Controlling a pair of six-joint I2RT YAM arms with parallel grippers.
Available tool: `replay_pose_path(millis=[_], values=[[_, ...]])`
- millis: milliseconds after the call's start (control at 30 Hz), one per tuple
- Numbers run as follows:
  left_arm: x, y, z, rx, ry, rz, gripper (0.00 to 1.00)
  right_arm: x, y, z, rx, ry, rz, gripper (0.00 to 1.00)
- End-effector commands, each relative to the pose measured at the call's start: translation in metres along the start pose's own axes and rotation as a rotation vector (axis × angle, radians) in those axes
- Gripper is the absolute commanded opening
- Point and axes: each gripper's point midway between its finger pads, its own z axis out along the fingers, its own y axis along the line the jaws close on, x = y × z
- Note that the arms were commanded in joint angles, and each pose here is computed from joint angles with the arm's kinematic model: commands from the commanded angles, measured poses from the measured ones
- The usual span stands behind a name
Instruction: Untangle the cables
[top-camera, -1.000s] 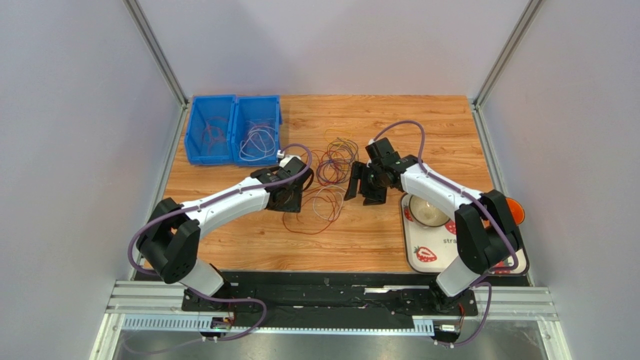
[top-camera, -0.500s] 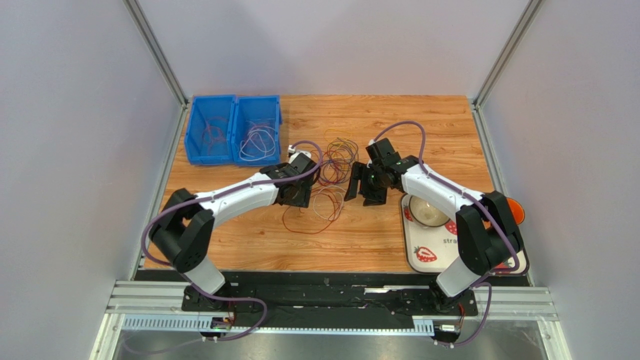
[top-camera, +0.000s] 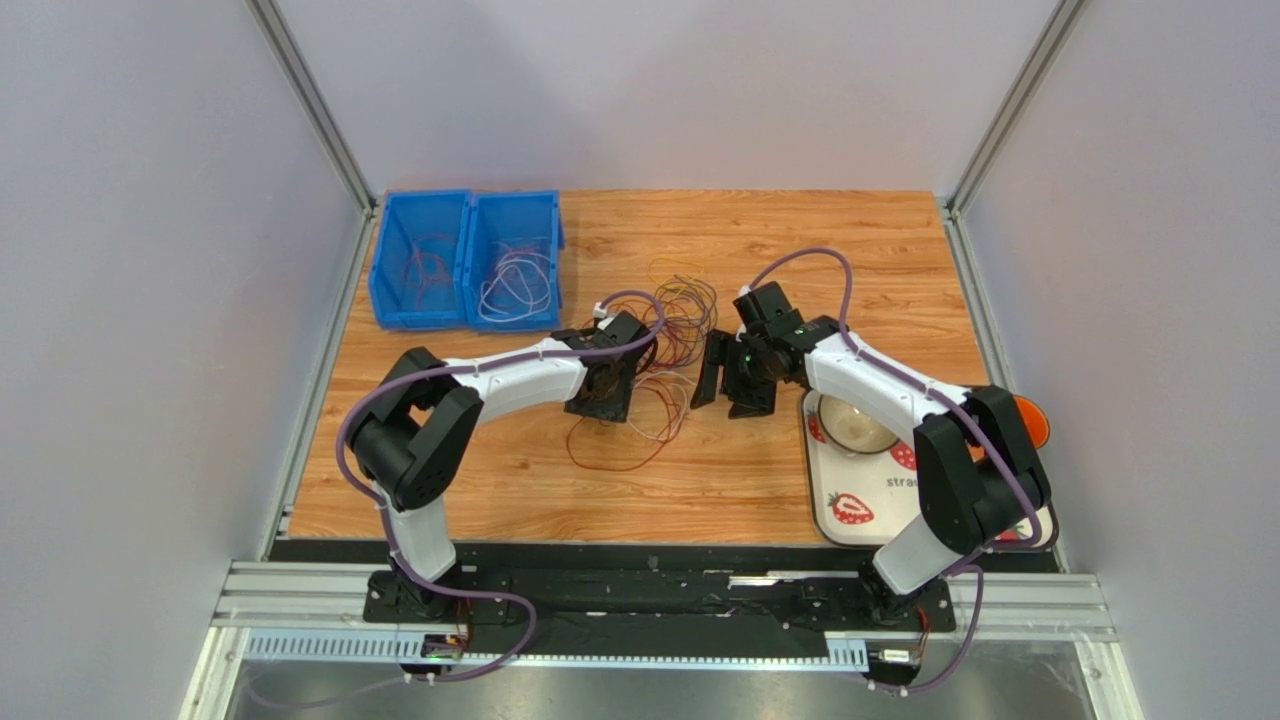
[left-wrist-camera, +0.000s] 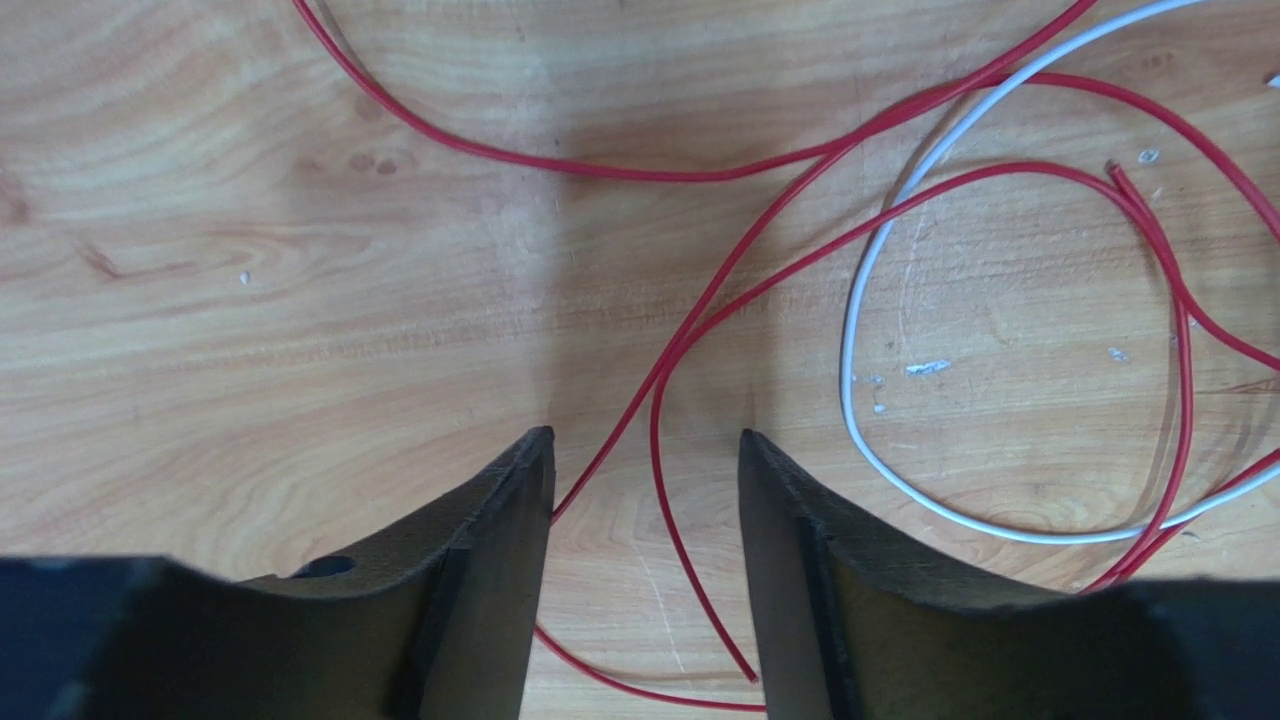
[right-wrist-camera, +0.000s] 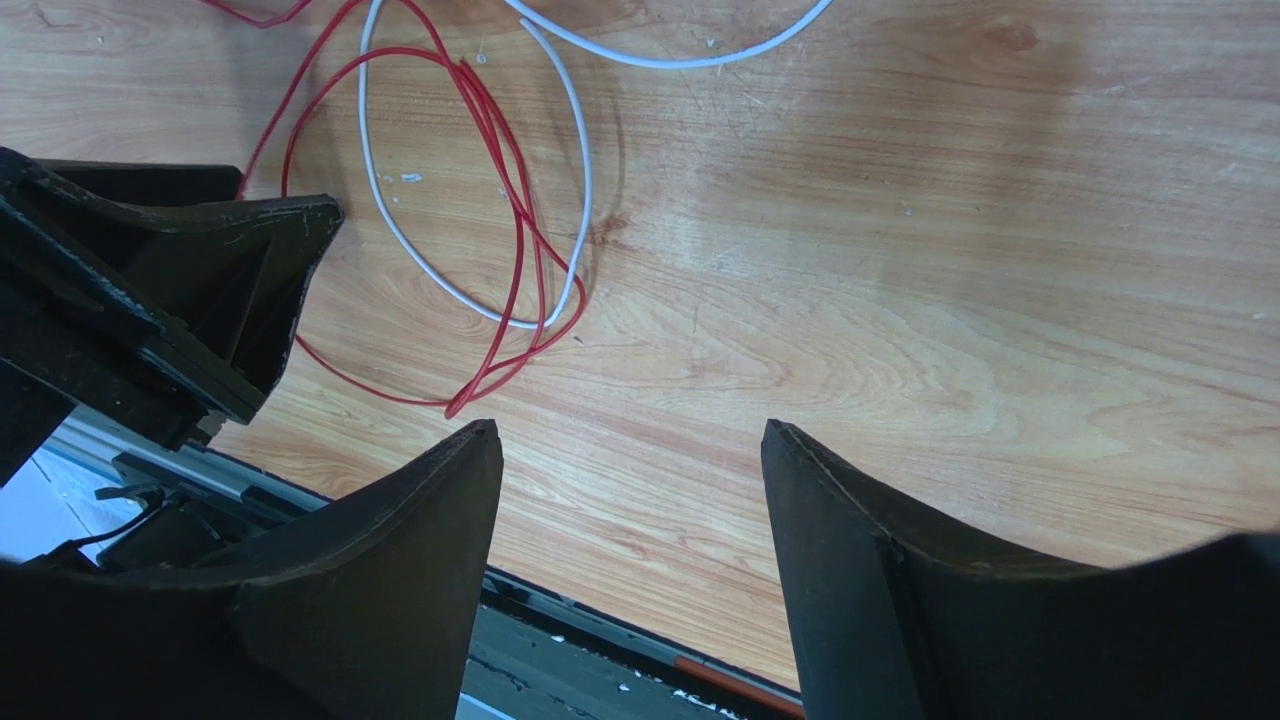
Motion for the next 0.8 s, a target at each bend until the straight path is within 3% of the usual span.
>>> replay_pose_path(millis=[0, 233, 333, 367, 533, 767], values=[[0.009, 0.001, -0.012, 0.018, 0.018, -0.059, 0.52, -0.007, 0.009, -0.009, -0.041, -0.031, -0.017, 0.68], [0.021, 0.005, -0.011, 0.013, 0.035, -0.063, 0.34, -0.007, 0.012, -0.009, -0.052, -0.028, -0.015, 0.68], [0.019, 0.002, -0.008, 0.02, 0.041, -0.058, 0.05, -0.006, 0.012, -0.008, -0.052, -0.023, -0.012, 0.68], [0.016, -0.001, -0.01, 0.029, 0.038, -0.057, 0.0, -0.005, 0.012, -0.009, -0.053, -0.025, -0.014, 0.68], [-0.009, -0.003, -0.037, 0.051, -0.008, -0.056, 0.0, -0.002, 0.007, -0.009, -0.04, -0.025, -0.011, 0.68], [-0.077, 0.013, -0.16, 0.117, -0.222, -0.04, 0.0, -0.001, 0.003, -0.01, -0.027, -0.035, -0.012, 0.68]])
